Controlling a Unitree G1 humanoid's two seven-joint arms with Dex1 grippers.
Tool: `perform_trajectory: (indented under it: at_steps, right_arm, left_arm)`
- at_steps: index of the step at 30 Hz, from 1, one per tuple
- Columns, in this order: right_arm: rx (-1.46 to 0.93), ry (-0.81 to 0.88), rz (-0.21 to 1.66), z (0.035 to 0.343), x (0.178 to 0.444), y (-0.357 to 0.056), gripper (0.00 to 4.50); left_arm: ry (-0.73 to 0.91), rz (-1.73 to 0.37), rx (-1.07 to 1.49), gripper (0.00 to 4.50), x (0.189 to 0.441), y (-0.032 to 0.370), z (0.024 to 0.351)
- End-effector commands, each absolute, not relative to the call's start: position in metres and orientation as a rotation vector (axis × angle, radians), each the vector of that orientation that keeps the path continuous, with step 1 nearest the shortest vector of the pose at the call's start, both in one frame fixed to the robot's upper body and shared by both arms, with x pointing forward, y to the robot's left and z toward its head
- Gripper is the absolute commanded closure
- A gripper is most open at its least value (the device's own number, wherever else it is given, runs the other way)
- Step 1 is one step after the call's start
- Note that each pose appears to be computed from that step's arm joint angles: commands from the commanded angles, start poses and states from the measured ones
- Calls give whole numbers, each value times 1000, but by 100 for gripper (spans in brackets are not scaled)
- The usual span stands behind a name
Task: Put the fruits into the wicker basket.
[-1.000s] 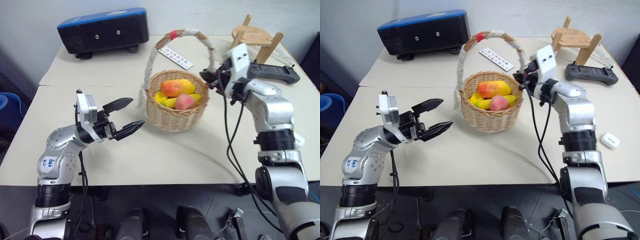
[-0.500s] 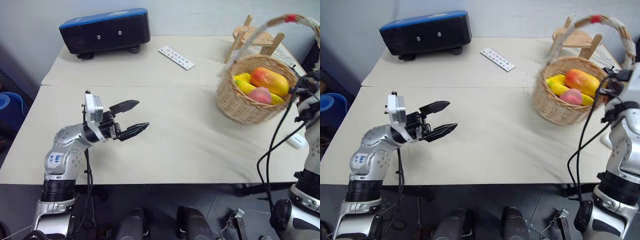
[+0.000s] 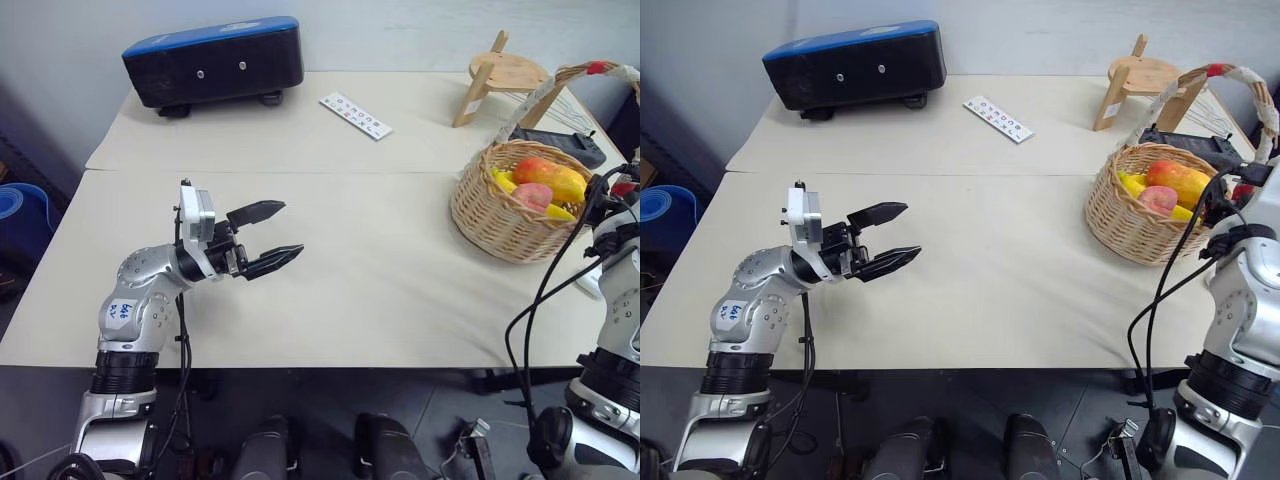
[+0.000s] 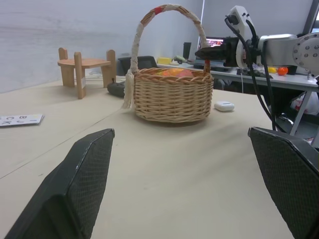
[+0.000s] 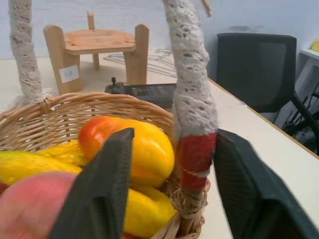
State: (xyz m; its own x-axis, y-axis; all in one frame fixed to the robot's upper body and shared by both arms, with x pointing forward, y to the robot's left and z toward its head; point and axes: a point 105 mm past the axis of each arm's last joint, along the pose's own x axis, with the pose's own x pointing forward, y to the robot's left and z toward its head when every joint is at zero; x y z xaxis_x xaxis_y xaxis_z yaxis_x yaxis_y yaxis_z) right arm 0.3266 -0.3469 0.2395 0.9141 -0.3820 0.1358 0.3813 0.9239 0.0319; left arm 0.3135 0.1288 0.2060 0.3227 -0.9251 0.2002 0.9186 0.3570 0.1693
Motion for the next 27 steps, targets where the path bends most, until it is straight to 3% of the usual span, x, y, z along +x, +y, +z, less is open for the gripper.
perform_trajectory:
  at_steps: [1, 2, 3, 12, 16, 21, 27]
  right_arm:
    - [-68, -211, -316, 264, 308, -348, 50]
    - [-107, -207, -261, 265, 303, -344, 13]
    - [-134, -203, -222, 266, 299, -342, 2]
    - [-432, -79, 338, 236, 247, -311, 2]
    - [-417, 64, 792, 192, 228, -260, 2]
    - [-466, -10, 965, 170, 247, -223, 2]
    - [-540, -82, 1006, 151, 267, -209, 2]
  left_arm:
    - [-306, -1211, 73, 0, 310, 133, 214]
    - [-294, -1206, 86, 0, 309, 135, 212]
    - [-286, -1204, 95, 0, 309, 137, 211]
    - [-115, -1133, 266, 0, 301, 170, 177]
    - [-40, -1125, 366, 0, 289, 182, 155]
    - [-27, -1097, 392, 0, 281, 183, 145]
    - [-41, -1048, 401, 0, 279, 185, 147]
